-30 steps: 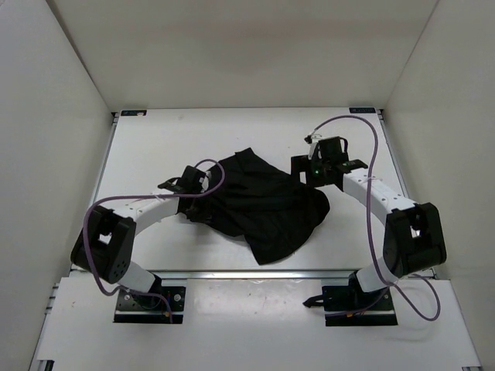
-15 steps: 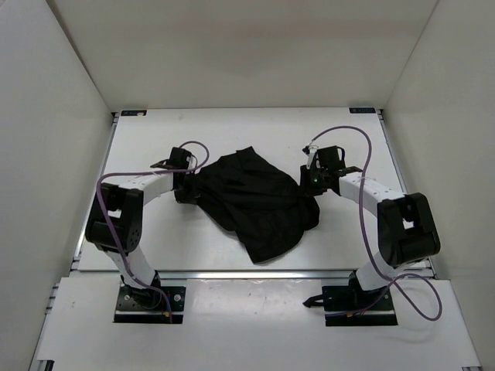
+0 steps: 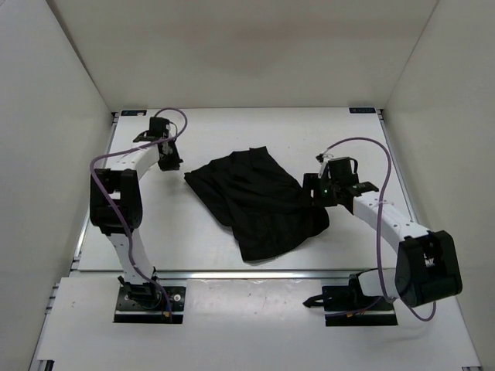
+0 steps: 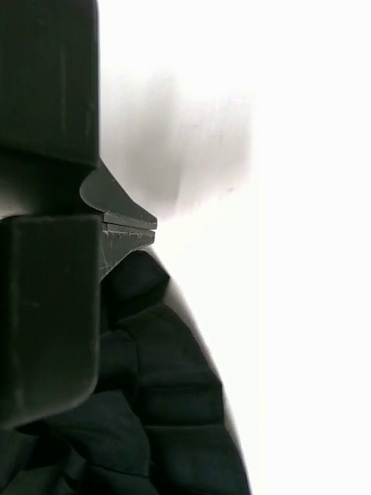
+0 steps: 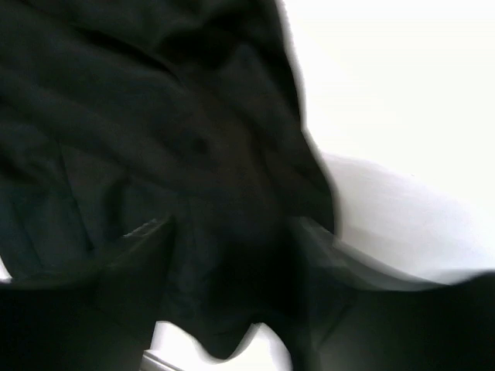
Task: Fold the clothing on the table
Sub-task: Flatten the skirt out
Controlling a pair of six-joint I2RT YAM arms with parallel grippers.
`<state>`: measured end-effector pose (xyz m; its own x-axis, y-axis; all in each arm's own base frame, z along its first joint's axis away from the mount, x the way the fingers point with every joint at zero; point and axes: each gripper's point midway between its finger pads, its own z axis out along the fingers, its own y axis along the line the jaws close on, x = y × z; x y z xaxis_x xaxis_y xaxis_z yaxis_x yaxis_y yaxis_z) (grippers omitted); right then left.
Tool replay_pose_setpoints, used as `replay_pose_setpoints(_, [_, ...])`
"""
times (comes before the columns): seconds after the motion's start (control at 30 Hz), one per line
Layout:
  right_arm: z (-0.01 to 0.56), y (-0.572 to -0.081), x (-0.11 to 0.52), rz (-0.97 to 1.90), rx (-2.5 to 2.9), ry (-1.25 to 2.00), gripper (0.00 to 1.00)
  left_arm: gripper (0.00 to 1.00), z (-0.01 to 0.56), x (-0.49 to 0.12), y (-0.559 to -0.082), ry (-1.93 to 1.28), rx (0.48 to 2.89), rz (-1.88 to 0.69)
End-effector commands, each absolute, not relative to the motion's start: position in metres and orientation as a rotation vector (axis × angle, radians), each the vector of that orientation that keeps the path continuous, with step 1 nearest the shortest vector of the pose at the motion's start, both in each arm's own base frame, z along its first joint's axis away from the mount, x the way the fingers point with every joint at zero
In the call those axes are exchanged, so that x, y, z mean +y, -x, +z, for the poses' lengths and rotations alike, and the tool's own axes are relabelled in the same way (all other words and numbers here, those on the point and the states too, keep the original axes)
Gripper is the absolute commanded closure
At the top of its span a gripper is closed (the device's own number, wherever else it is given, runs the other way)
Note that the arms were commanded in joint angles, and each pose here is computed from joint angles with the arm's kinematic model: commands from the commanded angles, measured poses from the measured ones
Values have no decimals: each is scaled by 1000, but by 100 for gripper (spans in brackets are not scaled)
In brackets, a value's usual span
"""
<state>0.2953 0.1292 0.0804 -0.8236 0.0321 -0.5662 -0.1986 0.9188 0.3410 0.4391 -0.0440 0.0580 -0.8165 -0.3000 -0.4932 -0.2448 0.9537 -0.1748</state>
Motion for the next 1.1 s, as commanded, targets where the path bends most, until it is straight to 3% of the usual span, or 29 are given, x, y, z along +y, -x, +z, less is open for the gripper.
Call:
replay_pose_setpoints(0.0, [92, -285, 141, 526, 2456, 169, 35, 100, 70, -57, -442, 294, 2585, -144])
replay_pose_setpoints(0.1, [124, -310, 140, 513, 2367, 168, 22, 94, 78, -80, -432, 197, 2589, -138])
replay_pose_setpoints(0.2, [156, -342, 144, 470, 2270, 232, 20, 66, 88, -102, -416, 119, 2580, -151])
replay_pose_setpoints(0.27, [171, -356, 156, 461, 2218, 305, 19, 34, 100, -106, -407, 117, 2549, -167])
replay_pose_setpoints(0.3, [177, -363, 164, 443, 2200, 355, 19, 25, 107, -103, -402, 124, 2527, -177])
replay_pose_setpoints(0.4, [180, -379, 183, 403, 2193, 466, 18, 8, 125, -99, -386, 152, 2483, -204])
replay_pose_setpoints(0.57, [145, -376, 229, 420, 2199, 742, 19, 1, 135, -98, -352, 157, 2450, -257])
replay_pose_setpoints(0.97, [91, -372, 299, 448, 2213, 977, 19, 2, 127, -123, -295, 148, 2467, -493])
replay_pose_setpoints(1.07, [79, -379, 302, 397, 2227, 997, 25, 3, 127, -125, -292, 143, 2470, -511])
